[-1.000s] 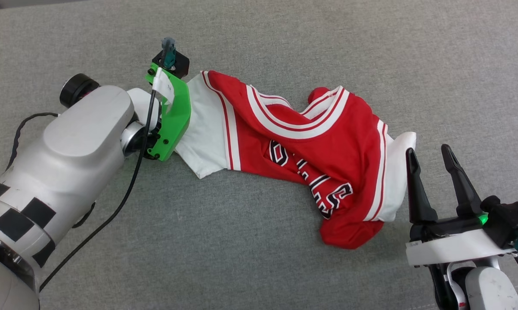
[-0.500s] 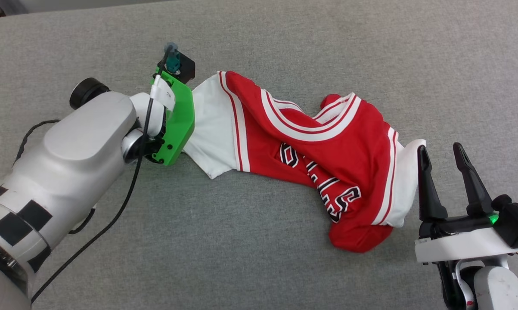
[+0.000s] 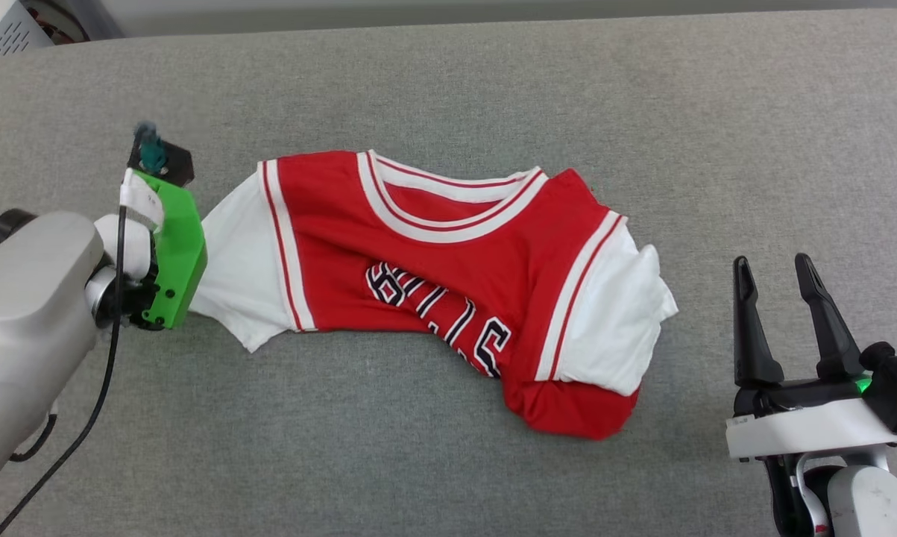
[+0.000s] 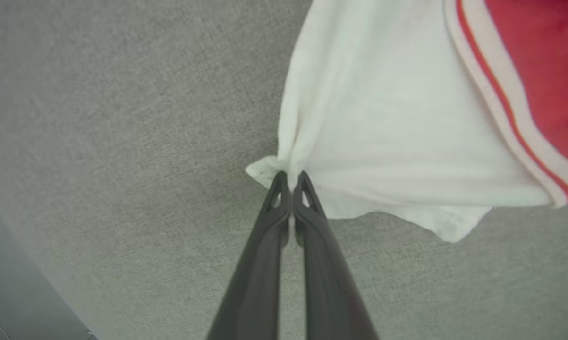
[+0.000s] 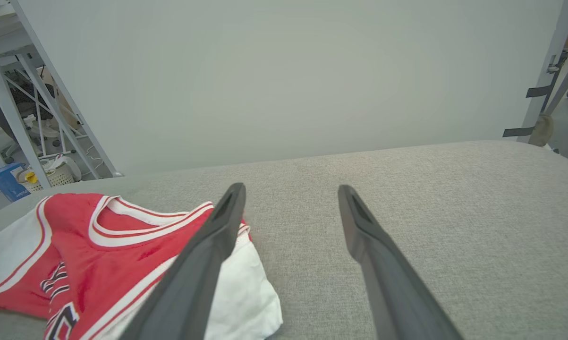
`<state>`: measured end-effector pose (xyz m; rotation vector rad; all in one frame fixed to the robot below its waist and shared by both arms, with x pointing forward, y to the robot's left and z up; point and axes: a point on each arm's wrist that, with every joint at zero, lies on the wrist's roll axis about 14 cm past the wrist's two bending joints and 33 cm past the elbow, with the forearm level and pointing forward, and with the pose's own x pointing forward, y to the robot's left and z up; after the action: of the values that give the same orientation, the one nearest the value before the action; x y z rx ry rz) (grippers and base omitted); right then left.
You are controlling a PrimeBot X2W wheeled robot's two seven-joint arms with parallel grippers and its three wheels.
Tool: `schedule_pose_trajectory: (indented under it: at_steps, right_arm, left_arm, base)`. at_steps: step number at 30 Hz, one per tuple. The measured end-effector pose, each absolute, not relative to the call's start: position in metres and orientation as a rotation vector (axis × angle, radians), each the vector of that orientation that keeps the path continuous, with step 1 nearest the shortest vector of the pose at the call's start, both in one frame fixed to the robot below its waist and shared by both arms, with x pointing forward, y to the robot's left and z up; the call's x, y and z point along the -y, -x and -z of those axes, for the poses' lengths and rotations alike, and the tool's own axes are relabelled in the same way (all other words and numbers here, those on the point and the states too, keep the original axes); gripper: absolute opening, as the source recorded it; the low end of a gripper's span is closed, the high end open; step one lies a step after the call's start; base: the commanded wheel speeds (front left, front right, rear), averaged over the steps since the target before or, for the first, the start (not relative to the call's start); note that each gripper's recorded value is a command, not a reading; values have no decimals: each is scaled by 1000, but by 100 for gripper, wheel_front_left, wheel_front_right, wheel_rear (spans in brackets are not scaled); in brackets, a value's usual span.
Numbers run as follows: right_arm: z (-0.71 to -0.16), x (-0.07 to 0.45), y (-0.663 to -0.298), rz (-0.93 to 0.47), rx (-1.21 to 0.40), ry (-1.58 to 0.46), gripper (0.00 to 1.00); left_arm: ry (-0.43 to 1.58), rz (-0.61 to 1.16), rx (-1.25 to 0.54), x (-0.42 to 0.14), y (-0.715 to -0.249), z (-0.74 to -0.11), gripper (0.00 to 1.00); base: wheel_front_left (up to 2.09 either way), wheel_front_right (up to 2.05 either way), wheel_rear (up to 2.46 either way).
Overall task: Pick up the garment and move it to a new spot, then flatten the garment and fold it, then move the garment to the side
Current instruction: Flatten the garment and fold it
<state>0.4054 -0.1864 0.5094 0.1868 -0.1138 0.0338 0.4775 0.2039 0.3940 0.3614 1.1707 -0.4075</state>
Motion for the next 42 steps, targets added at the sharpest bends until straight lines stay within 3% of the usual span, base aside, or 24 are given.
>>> schedule_pose_trajectory:
  at_steps: [6, 7, 8, 13, 17, 22, 33, 42]
  right_arm:
    - [-505, 189, -407, -25, 102, -184, 100]
    - [-505, 189, -406, -25, 103, -184, 100]
    - [-506, 189, -406, -25, 105, -183, 100]
    - [-512, 192, -401, -18, 121, -173, 100]
    - [-526, 201, -398, 0, 161, -145, 100]
    - [-556, 219, -395, 45, 249, -78, 100]
    - [-637, 213, -420, -62, 462, 91, 100]
    - [-602, 180, -448, -264, 182, 193, 100]
  left_arm:
    - [-270, 371, -1185, -208, -469, -374, 0]
    - [-264, 367, -1169, -208, -470, -374, 32]
    - [-260, 367, -1138, -207, -473, -375, 100]
    - [-233, 393, -889, -188, -494, -400, 100]
    - [-204, 363, -574, -181, -518, -447, 100]
    - [-164, 302, -277, -184, -518, -492, 100]
    - [-79, 99, 45, -199, -471, -561, 100]
    - [-78, -1, 130, -203, -411, -555, 100]
  base:
    - [0, 0, 0]
    - [0, 0, 0]
    - [0, 0, 0]
    - [0, 0, 0]
    - [0, 0, 0]
    - [0, 0, 0]
    - [0, 0, 0]
    - [0, 0, 0]
